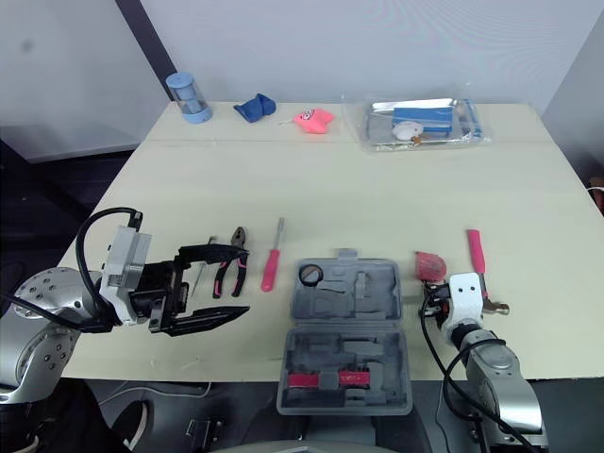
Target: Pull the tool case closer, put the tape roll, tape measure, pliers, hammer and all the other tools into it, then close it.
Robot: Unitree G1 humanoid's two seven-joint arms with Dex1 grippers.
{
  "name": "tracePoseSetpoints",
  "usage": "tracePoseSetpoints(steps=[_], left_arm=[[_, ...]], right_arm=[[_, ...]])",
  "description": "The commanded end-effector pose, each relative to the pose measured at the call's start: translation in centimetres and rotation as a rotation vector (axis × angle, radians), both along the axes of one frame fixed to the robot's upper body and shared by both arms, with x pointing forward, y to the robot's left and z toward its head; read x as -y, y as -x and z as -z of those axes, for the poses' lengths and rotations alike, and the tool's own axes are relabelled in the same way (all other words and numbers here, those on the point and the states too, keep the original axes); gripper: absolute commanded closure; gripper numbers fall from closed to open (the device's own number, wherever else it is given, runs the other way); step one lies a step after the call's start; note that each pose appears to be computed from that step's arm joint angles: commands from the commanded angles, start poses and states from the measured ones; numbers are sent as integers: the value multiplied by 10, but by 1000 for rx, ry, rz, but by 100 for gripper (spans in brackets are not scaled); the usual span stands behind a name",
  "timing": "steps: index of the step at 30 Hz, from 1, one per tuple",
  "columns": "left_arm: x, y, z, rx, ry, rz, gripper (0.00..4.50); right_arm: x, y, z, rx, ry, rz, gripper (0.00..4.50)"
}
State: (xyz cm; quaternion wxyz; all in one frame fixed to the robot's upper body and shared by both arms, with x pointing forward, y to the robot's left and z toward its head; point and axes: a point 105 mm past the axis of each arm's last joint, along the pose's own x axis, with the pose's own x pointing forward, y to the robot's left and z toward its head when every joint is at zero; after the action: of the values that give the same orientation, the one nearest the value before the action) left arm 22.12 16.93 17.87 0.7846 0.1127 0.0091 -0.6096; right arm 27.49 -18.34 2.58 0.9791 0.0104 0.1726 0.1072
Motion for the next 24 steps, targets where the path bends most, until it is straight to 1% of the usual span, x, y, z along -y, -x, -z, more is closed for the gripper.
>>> tracePoseSetpoints(steps=[1,6,9,13,17,22,24], left_arm=[[2,2,-8,33,11,21,0],[6,7,-7,18,15,63,0],[8,12,-3,3,2,100,0],[8,21,3,-24,-33,163,0],[8,25,5,-35,-55,221,0],[8,28,7,-29,-94,299,0],[8,27,7,-23,-101,312,0]], right_arm=[[-1,3,-3,11,8,-9,446],[-5,19,1,-9,50,-90,446],[-13,38,5,-23,43,-190,446],[-15,59,10,-55,46,-252,446],[-14,70,12,-66,12,-256,446],[-8,88,27,-102,-12,-256,446],[-6,91,31,-110,-15,-255,446]])
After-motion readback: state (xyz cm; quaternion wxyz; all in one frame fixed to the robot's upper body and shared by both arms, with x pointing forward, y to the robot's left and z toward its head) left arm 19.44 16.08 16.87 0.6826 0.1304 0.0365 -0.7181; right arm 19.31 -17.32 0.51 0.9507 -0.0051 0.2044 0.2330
